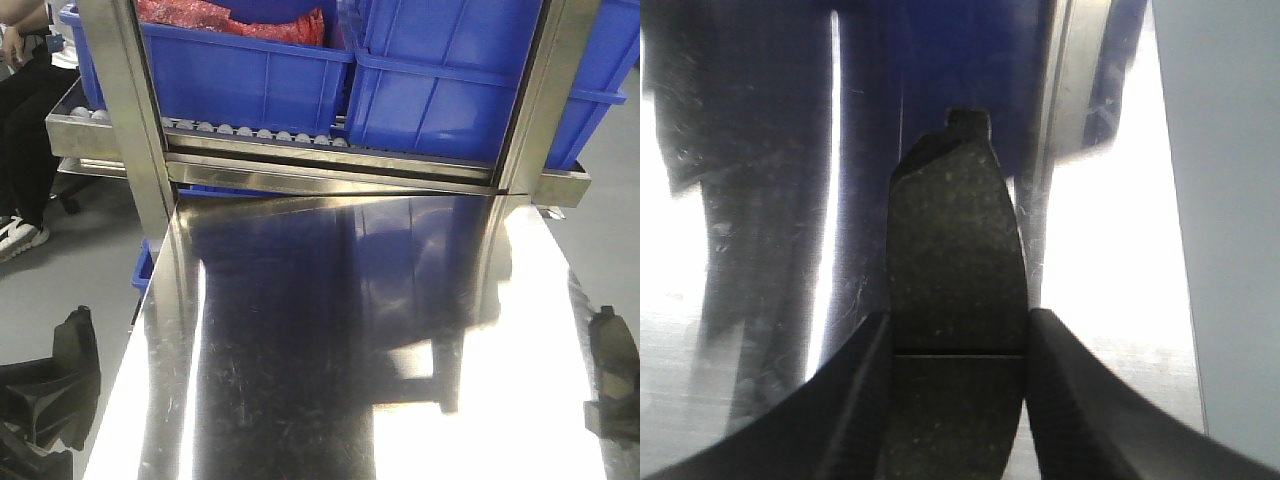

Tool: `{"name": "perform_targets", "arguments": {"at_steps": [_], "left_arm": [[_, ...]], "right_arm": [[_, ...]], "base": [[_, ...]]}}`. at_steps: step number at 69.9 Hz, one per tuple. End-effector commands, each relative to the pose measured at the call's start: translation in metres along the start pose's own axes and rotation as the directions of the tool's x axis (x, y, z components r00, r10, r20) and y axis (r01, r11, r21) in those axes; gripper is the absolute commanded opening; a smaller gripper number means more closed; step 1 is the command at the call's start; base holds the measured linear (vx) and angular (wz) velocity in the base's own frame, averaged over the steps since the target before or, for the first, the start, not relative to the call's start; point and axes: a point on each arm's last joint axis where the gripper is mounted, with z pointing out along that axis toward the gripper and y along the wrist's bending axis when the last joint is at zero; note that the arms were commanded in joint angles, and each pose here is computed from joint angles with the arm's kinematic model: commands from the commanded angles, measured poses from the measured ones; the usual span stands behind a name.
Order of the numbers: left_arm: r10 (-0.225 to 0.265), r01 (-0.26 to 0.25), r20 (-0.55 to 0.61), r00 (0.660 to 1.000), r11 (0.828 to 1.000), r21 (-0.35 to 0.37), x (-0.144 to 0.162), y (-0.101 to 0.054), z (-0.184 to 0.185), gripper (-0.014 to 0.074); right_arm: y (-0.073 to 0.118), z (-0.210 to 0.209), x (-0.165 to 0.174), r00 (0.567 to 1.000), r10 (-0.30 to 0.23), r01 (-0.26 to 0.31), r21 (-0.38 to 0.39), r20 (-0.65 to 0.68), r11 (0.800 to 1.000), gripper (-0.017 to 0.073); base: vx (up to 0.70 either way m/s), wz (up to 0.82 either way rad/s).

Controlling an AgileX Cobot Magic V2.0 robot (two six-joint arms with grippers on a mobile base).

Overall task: Move and align brake pads A on conveyor
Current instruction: 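Lift the grasped pad with the right gripper off the table, then back the base away from the table and turn toward the aisle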

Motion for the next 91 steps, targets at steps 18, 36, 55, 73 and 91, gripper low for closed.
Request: {"name": "perform_targets", "arguments": {"at_steps": [18, 36, 55, 73, 91], "left_arm": [[0.000, -0.004, 0.113, 0.994, 0.999, 0.039, -0.016, -0.005, -0.005, 0.0138], [0.000, -0.004, 0.113, 0.994, 0.999, 0.039, -0.016, -0.005, -0.005, 0.0138], [0.000, -0.004, 0.113, 0.994, 0.999, 0.039, -0.016, -0.005, -0.005, 0.0138], [0.000, -0.004, 0.113, 0.994, 0.999, 0.039, -0.016, -0.005, -0.005, 0.0138], [0.000, -0.004, 0.113, 0.994, 0.999, 0.039, -0.016, -0.005, -0.005, 0.0138]], "right_arm": [[-0.001, -0.025, -0.006, 0.970, -0.011, 0.011, 0.002, 0.244, 1.000, 0.0041], [-0.001, -0.025, -0.006, 0.970, -0.011, 0.011, 0.002, 0.243, 1.000, 0.0044], [-0.001, -0.025, -0.006, 0.971, -0.011, 0.011, 0.002, 0.240, 1.000, 0.0044], [-0.001, -0.025, -0.006, 0.971, -0.011, 0.011, 0.002, 0.240, 1.000, 0.0044], [-0.001, -0.025, -0.006, 0.971, -0.011, 0.011, 0.002, 0.240, 1.000, 0.0044]], "base": [[0.00, 0.00], [0.00, 0.00], [0.00, 0.00], [0.00, 0.00], [0.00, 0.00]]}}
